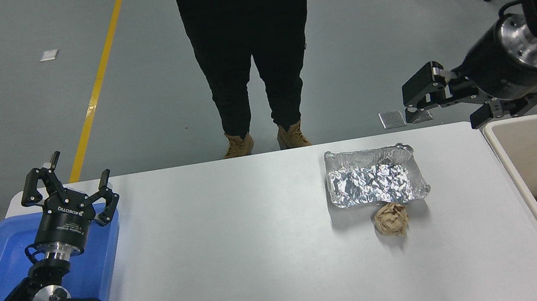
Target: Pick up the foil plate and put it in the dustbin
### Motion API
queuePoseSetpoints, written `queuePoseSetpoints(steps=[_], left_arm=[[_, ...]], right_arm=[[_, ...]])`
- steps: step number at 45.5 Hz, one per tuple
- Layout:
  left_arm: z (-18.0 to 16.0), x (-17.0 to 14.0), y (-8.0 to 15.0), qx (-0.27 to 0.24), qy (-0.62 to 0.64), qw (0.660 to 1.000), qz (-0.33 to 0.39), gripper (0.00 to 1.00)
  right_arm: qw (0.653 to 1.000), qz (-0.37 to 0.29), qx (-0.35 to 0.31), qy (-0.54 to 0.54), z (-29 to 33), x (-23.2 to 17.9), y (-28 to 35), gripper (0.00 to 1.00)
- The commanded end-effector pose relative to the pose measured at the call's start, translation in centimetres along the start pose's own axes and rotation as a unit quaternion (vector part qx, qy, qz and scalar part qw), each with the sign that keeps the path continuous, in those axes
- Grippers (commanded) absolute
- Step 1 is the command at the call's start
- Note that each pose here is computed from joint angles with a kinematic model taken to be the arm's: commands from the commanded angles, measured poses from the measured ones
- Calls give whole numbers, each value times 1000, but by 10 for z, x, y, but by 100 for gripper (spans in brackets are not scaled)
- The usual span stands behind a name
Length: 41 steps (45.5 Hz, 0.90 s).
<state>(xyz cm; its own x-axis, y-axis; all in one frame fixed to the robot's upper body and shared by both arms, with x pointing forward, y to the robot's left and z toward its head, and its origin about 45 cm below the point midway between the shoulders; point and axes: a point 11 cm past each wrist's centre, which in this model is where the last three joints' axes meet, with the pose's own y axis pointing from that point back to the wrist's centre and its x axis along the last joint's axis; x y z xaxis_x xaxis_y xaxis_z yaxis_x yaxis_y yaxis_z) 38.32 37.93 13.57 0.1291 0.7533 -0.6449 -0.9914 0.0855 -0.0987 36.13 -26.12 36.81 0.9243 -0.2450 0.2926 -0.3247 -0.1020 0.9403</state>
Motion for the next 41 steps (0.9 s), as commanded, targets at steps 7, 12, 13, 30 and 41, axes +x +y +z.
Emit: queuePoseSetpoints(steps=[7,12,13,30,41], left_arm=[[-1,0,0,1,0,1000,0,98],[0,0,0,0,0,1000,0,98],[-1,0,0,1,0,1000,0,98],[-1,0,0,1,0,1000,0,98],[0,0,0,0,0,1000,0,98]], right_arm=[[996,36,-36,-67,47,10,-112,100],[994,54,-49,-86,65,15,-150,100],[993,54,-51,-89,68,14,-156,100],[988,114,-76,-68,69,-5,-240,100],[982,154,-85,-68,74,-8,-263,100]])
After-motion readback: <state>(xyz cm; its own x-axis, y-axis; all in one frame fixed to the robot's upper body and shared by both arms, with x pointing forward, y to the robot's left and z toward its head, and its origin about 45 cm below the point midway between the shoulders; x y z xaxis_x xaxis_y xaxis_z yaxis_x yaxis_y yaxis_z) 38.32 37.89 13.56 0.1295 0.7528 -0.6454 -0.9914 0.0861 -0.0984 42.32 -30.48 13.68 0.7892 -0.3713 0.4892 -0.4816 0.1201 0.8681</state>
